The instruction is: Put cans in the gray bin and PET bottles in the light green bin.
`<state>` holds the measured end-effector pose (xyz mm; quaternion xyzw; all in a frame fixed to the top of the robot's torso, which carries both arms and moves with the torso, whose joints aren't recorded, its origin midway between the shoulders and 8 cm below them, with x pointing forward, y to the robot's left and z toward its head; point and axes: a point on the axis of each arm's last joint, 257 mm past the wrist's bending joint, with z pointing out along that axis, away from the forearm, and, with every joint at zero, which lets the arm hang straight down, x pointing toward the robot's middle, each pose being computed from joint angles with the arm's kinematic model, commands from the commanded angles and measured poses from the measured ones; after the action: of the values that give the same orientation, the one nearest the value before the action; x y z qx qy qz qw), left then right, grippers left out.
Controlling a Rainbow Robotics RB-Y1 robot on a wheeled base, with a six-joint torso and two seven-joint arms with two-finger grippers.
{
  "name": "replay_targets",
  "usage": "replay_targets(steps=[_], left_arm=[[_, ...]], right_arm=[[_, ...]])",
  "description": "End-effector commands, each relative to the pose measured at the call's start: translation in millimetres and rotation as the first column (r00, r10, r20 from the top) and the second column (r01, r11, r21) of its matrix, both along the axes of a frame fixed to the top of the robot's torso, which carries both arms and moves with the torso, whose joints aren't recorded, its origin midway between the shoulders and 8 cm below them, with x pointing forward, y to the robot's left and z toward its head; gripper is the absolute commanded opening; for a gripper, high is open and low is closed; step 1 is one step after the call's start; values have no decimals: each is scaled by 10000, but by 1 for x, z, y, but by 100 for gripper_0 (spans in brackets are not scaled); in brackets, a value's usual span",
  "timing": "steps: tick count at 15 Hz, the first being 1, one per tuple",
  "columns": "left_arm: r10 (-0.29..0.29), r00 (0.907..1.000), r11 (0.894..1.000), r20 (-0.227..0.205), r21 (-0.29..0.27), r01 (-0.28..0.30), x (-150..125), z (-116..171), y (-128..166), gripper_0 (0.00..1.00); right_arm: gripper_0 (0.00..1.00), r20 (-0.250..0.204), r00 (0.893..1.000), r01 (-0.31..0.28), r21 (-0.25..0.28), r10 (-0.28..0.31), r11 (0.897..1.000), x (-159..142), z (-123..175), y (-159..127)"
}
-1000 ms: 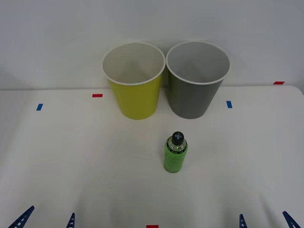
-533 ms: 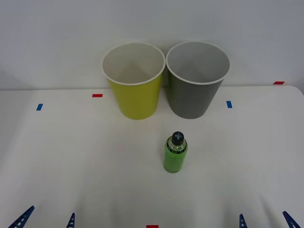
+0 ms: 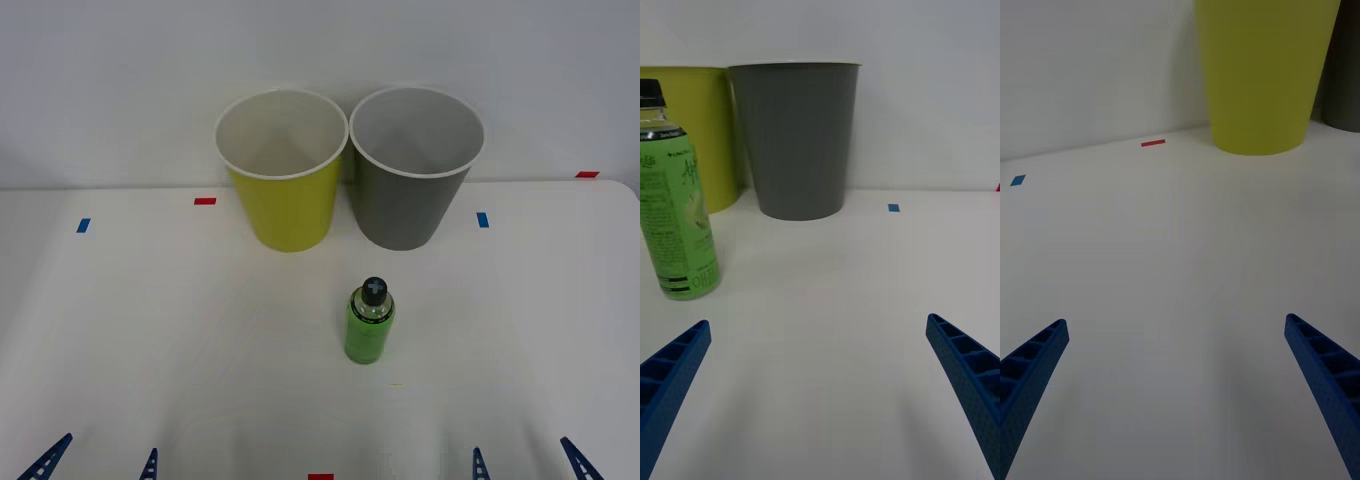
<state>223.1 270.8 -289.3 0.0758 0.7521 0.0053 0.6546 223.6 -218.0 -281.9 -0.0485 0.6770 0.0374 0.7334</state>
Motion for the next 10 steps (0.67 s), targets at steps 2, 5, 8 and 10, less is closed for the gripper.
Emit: replay_targets(steps=[2, 5, 8, 10], left_arm=[[0, 10000, 10000, -1, 0, 0, 0, 0, 0, 100], [0, 10000, 10000, -1, 0, 0, 0, 0, 0, 100], [0, 10000, 10000, -1, 0, 0, 0, 0, 0, 100], [0, 10000, 10000, -1, 0, 0, 0, 0, 0, 100]], right_arm=[[100, 385, 9942, -964, -990, 1007, 9904, 16, 8, 40], [100, 691, 9831, -1642, -738, 1693, 9837, 48, 17, 69], [100, 801, 9740, -2091, -429, 2120, 9769, 70, 24, 94], [100, 839, 9714, -2214, -191, 2222, 9750, 80, 27, 104]])
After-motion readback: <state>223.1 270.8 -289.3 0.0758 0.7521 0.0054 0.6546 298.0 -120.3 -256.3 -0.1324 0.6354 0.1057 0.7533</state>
